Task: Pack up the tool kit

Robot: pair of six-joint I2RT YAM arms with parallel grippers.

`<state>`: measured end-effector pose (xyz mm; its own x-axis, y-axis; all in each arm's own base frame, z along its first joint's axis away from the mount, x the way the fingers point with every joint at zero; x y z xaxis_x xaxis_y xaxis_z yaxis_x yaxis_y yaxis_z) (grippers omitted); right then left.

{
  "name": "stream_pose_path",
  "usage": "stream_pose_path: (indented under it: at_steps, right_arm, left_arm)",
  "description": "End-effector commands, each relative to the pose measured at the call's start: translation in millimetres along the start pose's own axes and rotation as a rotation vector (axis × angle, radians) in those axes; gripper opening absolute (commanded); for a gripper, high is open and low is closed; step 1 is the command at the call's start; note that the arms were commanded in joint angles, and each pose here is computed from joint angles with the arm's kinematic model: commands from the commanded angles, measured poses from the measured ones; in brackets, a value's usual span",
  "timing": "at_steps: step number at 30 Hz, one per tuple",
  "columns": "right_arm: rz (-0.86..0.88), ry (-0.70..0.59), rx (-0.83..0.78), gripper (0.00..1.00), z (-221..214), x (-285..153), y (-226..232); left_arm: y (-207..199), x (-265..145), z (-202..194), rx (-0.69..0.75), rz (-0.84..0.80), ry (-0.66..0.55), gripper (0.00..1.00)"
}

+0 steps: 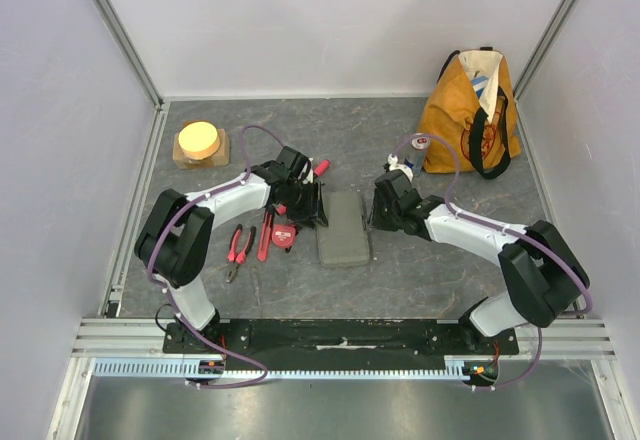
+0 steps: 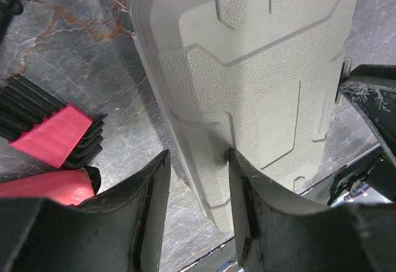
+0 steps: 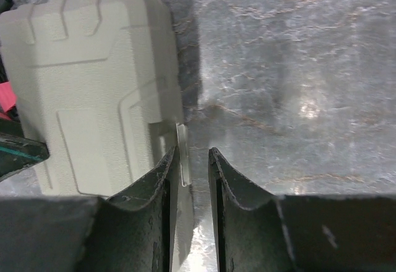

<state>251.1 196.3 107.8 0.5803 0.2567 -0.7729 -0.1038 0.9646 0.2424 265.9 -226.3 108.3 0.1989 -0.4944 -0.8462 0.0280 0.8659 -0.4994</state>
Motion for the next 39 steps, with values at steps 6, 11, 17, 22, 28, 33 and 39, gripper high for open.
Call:
stream_pose_path:
  at_steps: [6,11,17,22,28,33,39]
  right_arm:
    - [-0.039,-0.01,0.006,0.34,0.6,-5.4,-17.0]
    - [0.043,0.004,-0.003,0.36,0.2,-0.4,-7.3]
    - [0.041,-0.048,0.024,0.45,9.4,-8.5,-5.7]
    - [0.047,-0.094,0.011,0.55,16.8,-18.2,-5.5]
    - [0.064,-0.048,-0.023,0.54,8.9,-10.0,-5.8]
    - [0.041,-0.009,-0.019,0.43,0.6,-0.9,-9.7]
    - [0.034,0.02,-0.03,0.38,-5.1,6.1,-11.5]
  left_arm:
    - [34.7,15.9,-14.7,0.02,0.176,0.072,0.47]
    - [33.6,15.0,-14.2,0.022,0.171,0.07,0.47]
    - [32.9,14.1,-14.6,0.024,0.169,0.069,0.47]
    - [33.0,13.6,-14.8,0.024,0.171,0.069,0.47]
    - [33.2,13.7,-14.1,0.021,0.171,0.068,0.47]
    - [33.5,13.5,-14.6,0.022,0.173,0.071,0.47]
    - [33.6,13.9,-15.2,0.023,0.176,0.073,0.47]
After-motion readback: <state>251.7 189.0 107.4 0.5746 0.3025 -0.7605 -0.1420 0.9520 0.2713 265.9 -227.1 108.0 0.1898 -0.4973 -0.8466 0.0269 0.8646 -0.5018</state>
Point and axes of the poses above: each gripper's point midway between its finger pads, its own x axis out along the fingers, its own y axis along the line the jaws close on, z = x × y, the point moved 7 cm from there along -x, back along the fingers, and after that the axes turned 6 degrees about -x, right-handed, at the moved point
